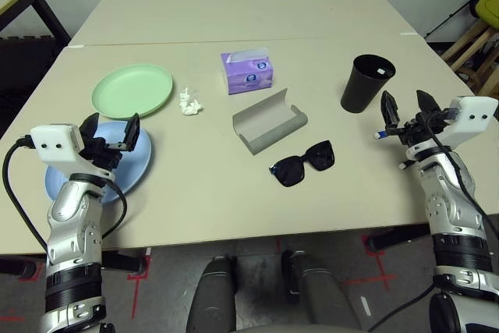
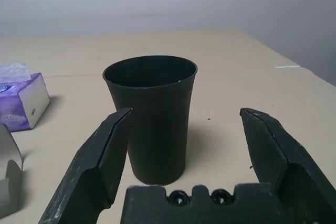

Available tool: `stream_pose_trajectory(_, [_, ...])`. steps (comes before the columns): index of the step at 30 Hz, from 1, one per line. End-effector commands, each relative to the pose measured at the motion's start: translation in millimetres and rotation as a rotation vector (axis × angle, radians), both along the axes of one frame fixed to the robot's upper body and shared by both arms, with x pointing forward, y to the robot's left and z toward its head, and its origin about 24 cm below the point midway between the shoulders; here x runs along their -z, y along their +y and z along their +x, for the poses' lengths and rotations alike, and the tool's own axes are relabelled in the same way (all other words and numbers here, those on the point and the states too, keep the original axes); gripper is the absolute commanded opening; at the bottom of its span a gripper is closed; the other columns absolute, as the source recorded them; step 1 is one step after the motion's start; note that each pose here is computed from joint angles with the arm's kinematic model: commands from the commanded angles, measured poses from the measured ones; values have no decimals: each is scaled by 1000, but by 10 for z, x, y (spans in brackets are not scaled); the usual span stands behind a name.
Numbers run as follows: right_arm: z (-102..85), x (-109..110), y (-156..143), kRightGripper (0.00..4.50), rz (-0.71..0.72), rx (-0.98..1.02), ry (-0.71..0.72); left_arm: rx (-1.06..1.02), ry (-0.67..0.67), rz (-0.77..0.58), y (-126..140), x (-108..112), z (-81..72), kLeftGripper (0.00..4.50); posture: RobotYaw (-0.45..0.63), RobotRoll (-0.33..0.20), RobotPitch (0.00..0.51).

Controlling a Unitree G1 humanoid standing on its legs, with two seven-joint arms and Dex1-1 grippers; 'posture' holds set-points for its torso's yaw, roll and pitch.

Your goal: Organize and tidy the items on the table.

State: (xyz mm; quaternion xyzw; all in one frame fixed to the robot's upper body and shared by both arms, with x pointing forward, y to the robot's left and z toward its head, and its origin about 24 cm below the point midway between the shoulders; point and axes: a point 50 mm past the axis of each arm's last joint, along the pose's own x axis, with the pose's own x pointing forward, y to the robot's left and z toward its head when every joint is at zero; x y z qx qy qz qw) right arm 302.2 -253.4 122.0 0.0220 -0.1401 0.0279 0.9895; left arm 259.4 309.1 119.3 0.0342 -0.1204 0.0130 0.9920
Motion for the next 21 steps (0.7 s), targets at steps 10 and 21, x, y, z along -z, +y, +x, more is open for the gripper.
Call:
stream_pose_trajectory(10, [-7,9,-3,4500,-15,-11,4,4,16,3,-15,26,-5,4467,97,0,121])
stream_pose_trajectory(21, [-1,13,-4,4500,-36,-42,24,13,21,4,-30,33,-8,4467,104,0,123])
